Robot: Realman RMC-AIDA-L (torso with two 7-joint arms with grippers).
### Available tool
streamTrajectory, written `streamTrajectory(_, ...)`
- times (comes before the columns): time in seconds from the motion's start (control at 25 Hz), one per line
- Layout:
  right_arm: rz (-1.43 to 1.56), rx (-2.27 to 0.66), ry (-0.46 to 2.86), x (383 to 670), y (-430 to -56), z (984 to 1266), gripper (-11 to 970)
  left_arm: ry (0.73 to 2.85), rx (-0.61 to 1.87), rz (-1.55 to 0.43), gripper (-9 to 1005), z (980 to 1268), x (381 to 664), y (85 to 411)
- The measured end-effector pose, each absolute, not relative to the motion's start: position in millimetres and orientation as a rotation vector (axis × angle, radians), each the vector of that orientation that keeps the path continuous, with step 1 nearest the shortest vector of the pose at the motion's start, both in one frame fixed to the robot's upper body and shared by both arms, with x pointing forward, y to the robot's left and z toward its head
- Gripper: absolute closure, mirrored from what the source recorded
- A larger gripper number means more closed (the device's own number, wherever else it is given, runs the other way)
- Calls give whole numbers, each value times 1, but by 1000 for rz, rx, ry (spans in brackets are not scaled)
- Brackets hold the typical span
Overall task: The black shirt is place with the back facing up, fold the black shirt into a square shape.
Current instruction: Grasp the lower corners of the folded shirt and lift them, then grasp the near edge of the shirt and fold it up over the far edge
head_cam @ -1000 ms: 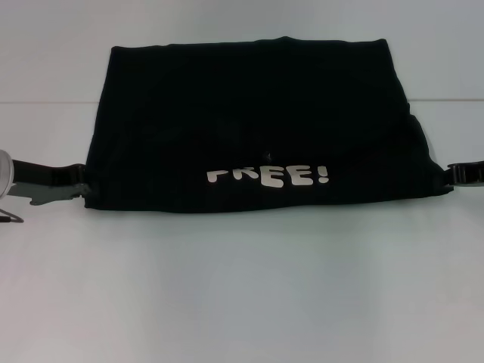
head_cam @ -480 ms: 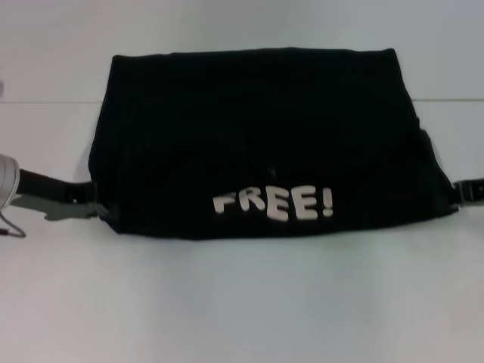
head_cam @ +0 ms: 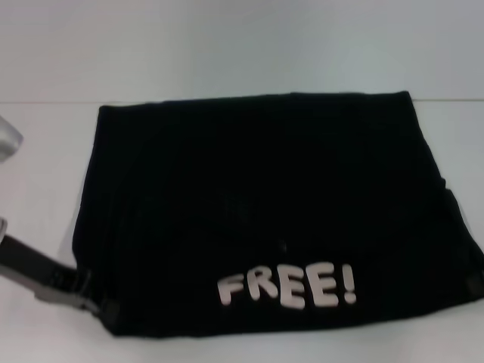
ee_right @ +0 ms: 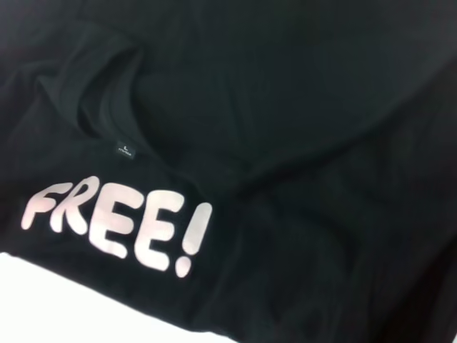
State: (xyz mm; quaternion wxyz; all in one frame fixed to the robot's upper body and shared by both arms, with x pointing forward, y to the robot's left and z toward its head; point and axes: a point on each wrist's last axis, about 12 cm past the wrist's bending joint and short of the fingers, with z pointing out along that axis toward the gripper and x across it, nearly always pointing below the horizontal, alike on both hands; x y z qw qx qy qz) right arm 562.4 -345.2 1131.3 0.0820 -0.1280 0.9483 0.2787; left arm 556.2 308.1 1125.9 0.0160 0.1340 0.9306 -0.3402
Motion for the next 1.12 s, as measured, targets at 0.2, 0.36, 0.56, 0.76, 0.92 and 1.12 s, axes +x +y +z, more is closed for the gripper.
streamTrajectory(0.2,908,-421,2884,545,-352,1129,923,2999,496,-1063,937,1117,542,304)
streamTrajectory(0.36,948,-425,2898,535,-357,1126,923,3027,498,-1086,934,1112,534,304)
streamTrajectory(0.56,1016,-440,2917,523,-360,1124,923,3042,506,-1115,932,1112,529,305)
streamTrajectory(0.76,1038,-392,2880,521,-369,1128,923,3005,542,-1162,929,1114,528,305)
streamTrajectory(0.92,1086,-412,2778,527,-372,1140,924,2888,515,-1217,927,1126,536,312)
streamTrajectory(1.12,1015,-319,2653,544,-388,1157,924,2779,366,-1185,924,1140,553,326)
